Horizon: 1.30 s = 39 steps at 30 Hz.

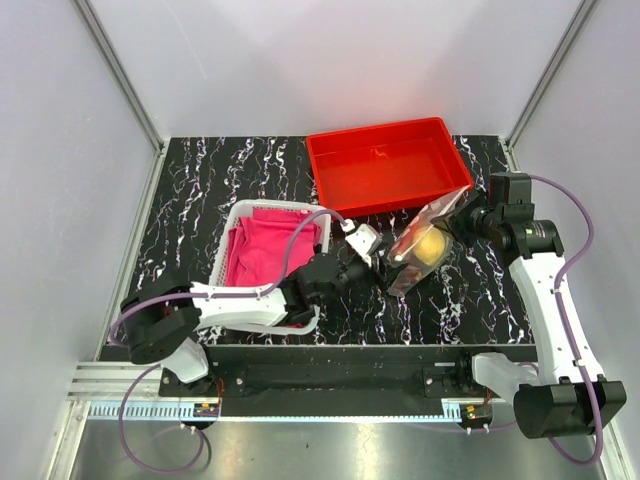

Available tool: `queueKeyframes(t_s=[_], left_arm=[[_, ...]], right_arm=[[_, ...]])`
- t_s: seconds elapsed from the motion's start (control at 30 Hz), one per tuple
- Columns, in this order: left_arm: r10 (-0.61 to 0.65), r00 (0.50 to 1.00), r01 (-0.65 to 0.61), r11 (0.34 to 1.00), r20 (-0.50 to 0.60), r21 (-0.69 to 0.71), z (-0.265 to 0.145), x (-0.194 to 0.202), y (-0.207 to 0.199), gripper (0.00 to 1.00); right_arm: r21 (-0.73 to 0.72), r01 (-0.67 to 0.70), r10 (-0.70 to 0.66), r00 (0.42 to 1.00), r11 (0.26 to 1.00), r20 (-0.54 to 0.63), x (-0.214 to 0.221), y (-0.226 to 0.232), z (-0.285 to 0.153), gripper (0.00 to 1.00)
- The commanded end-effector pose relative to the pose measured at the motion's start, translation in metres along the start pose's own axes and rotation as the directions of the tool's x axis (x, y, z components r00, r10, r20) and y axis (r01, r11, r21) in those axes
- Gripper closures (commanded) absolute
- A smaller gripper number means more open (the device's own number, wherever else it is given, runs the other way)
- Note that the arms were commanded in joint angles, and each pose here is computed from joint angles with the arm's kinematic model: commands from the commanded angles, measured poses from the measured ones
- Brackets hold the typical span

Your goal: Open the zip-top bag and remove the fake food

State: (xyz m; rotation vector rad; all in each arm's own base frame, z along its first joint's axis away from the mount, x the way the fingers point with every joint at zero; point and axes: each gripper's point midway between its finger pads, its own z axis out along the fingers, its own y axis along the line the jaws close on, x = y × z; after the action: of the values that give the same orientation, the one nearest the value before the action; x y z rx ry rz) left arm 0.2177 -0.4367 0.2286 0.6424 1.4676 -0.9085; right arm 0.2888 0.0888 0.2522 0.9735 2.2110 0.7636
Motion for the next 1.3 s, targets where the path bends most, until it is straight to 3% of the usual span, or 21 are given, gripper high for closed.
queueKeyframes(t_s=[0.0,0.03,0.1,0.27,0.33,0.37,0.47,0.57,0.6,0.77,1.03,1.13,1.27], left_arm=[[-0.045,0.980,0.050,0.998,0.196,-0.023,0.014,-0.046,-0.001,0.41],[-0.049,0.978,0.056,0.998,0.201,-0.027,0.014,-0.045,0.000,0.47],[-0.060,0.978,0.067,0.997,0.198,-0.029,0.013,-0.040,0.001,0.48],[-0.076,0.974,0.083,0.996,0.214,-0.025,0.011,-0.036,0.002,0.34],[-0.078,0.971,0.085,0.996,0.225,-0.019,0.010,-0.037,0.002,0.39],[-0.079,0.971,0.086,0.996,0.225,-0.022,0.011,-0.036,0.002,0.48],[-0.085,0.972,0.090,0.996,0.220,-0.013,0.011,-0.034,0.001,0.51],[-0.096,0.974,0.095,0.995,0.207,0.011,0.009,-0.027,-0.003,0.37],[-0.105,0.973,0.104,0.994,0.207,0.016,0.008,-0.027,-0.004,0.27],[-0.135,0.972,0.129,0.991,0.193,0.044,-0.002,-0.015,-0.006,0.26],[-0.125,0.968,0.121,0.992,0.216,0.032,0.005,-0.016,-0.003,0.39],[-0.124,0.967,0.119,0.992,0.223,0.037,0.008,-0.017,-0.003,0.49],[-0.122,0.968,0.117,0.992,0.221,0.036,0.008,-0.018,0.003,0.74]], right_arm=[[-0.055,-0.032,0.035,0.998,0.998,0.048,-0.007,0.014,-0.011,1.00],[-0.056,-0.037,0.040,0.998,0.998,0.049,-0.008,0.015,-0.012,1.00],[-0.056,-0.047,0.050,0.998,0.997,0.049,-0.007,0.015,-0.013,1.00],[-0.048,-0.065,0.068,0.996,0.997,0.061,-0.007,0.012,-0.014,1.00],[-0.046,-0.067,0.070,0.996,0.997,0.061,-0.007,0.011,-0.014,1.00],[-0.043,-0.071,0.074,0.995,0.997,0.064,-0.007,0.009,-0.014,1.00],[-0.039,-0.078,0.080,0.995,0.996,0.062,-0.006,0.008,-0.013,1.00],[-0.040,-0.081,0.083,0.995,0.996,0.061,-0.006,0.009,-0.013,1.00],[-0.043,-0.078,0.081,0.995,0.996,0.062,-0.007,0.010,-0.013,1.00],[-0.045,-0.075,0.078,0.995,0.996,0.065,-0.008,0.011,-0.013,1.00],[-0.045,-0.077,0.080,0.996,0.996,0.051,-0.006,0.011,-0.012,1.00],[-0.044,-0.077,0.079,0.996,0.996,0.047,-0.005,0.010,-0.012,1.00],[-0.040,-0.063,0.064,0.997,0.997,0.039,-0.002,0.007,-0.011,1.00]])
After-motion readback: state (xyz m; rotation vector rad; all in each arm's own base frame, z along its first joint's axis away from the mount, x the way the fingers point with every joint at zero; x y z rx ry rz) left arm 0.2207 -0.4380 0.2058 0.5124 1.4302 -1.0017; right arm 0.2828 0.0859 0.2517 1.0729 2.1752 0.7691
